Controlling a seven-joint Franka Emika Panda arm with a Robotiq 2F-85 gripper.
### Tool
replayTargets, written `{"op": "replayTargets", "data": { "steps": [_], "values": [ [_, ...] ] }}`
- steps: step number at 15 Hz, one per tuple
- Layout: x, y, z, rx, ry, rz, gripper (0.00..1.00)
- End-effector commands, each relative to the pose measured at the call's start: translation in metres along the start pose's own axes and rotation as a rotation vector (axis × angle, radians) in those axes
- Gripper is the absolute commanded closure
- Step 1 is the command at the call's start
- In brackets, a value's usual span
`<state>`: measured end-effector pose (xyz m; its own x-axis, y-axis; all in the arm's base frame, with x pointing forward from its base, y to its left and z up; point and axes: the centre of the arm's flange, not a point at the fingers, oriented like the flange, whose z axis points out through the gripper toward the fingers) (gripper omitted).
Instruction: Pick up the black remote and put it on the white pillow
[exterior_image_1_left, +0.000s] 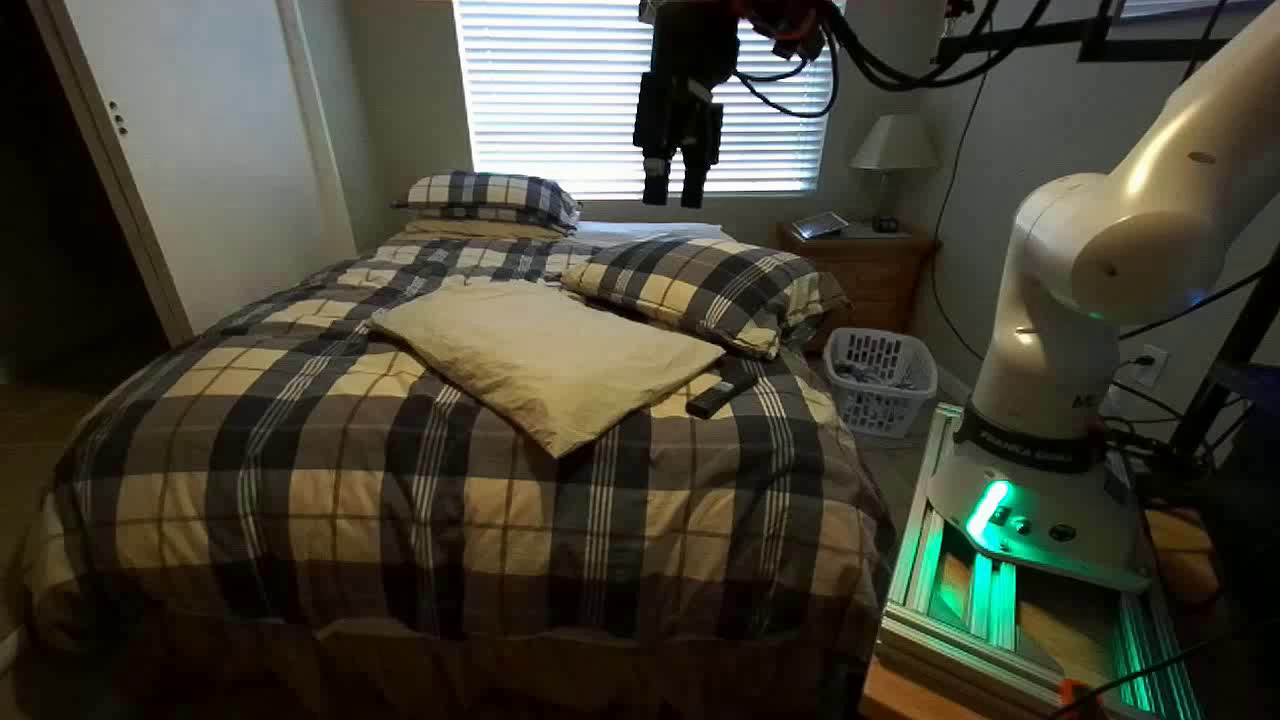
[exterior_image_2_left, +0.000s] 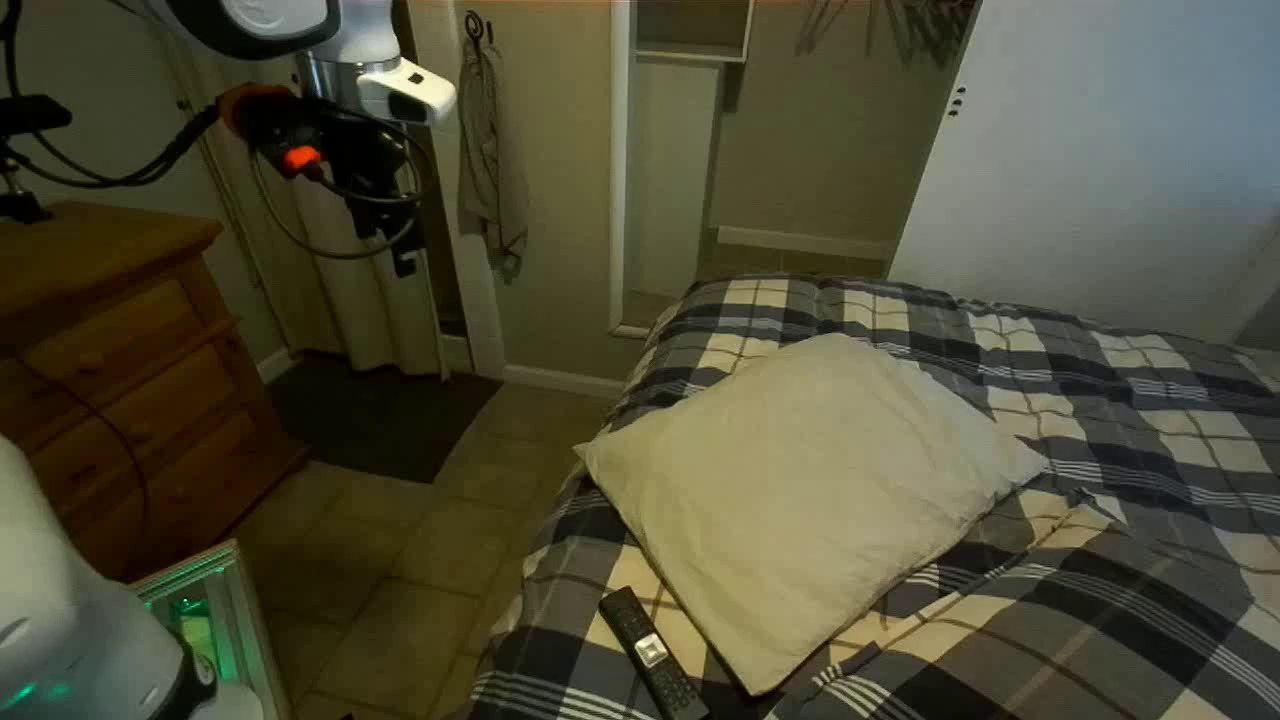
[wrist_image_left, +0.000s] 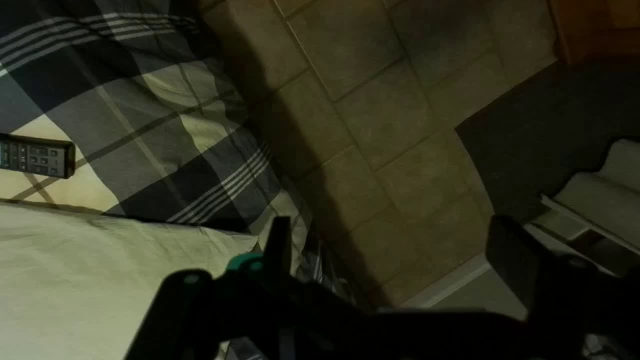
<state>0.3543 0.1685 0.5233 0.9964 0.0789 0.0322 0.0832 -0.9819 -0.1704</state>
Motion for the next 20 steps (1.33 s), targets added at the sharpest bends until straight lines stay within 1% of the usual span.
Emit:
{"op": "replayTargets", "data": {
  "steps": [1,5,6,8,10,11,13,18,20],
  "values": [
    [0.000,0.000,0.000,0.000,0.000,0.000,0.00],
    [0.000,0.000,0.000,0.000,0.000,0.000,0.00],
    [0.004,0.018,0.008,-0.035,0.055,0.055,0.00],
    [0.009,0.050,0.014,-0.078,0.140,0.131,0.00],
    [0.015,0.087,0.023,-0.107,0.213,0.198,0.00],
    [0.016,0.104,0.029,-0.118,0.235,0.244,0.00],
    [0.015,0.135,0.043,-0.152,0.258,0.342,0.00],
    [0.015,0.205,0.088,-0.241,0.248,0.601,0.00],
    [0.016,0.227,0.105,-0.257,0.247,0.675,0.00]
  ]
}}
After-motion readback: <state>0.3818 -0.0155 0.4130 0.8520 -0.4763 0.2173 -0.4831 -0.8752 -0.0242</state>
